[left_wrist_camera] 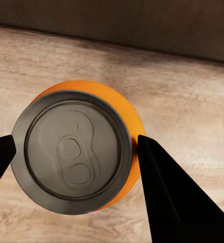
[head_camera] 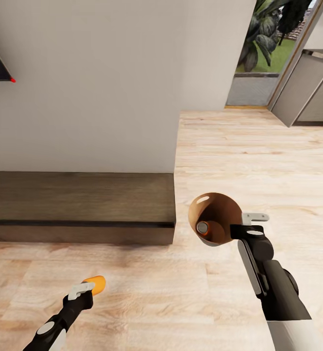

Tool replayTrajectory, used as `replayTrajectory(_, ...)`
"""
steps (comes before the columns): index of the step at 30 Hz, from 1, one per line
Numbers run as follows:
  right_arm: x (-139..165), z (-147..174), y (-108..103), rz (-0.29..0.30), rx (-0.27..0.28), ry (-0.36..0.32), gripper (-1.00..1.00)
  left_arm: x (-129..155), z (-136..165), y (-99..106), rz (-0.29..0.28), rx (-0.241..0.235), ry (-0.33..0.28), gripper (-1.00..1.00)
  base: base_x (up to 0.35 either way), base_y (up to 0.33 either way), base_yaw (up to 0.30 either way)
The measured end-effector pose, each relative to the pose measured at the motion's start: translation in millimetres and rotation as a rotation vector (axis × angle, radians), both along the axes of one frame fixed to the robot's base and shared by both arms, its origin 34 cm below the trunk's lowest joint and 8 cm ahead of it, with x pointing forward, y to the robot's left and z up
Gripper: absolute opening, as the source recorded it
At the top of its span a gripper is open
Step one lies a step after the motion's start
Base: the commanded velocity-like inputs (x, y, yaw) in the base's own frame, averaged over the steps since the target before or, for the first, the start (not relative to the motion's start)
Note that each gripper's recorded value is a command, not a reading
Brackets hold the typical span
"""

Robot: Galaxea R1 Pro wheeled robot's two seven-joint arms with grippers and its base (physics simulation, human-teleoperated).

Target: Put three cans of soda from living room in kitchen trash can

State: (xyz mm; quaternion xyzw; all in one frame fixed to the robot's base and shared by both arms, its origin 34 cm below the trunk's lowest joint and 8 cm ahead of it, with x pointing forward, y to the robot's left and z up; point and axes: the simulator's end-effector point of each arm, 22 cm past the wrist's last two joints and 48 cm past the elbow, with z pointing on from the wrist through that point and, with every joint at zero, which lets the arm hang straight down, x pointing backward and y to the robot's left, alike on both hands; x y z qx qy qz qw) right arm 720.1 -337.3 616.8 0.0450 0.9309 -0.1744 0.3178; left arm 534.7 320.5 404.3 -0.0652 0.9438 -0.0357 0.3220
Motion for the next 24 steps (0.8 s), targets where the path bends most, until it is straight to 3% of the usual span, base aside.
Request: replayTrajectory(24,9.1,68.0,0.2,0.000,0.001,-0.039,-1.00,17.5,61.1,0.2,0.001,0.000,-0.039,-1.00,0.000,0.000,0.000)
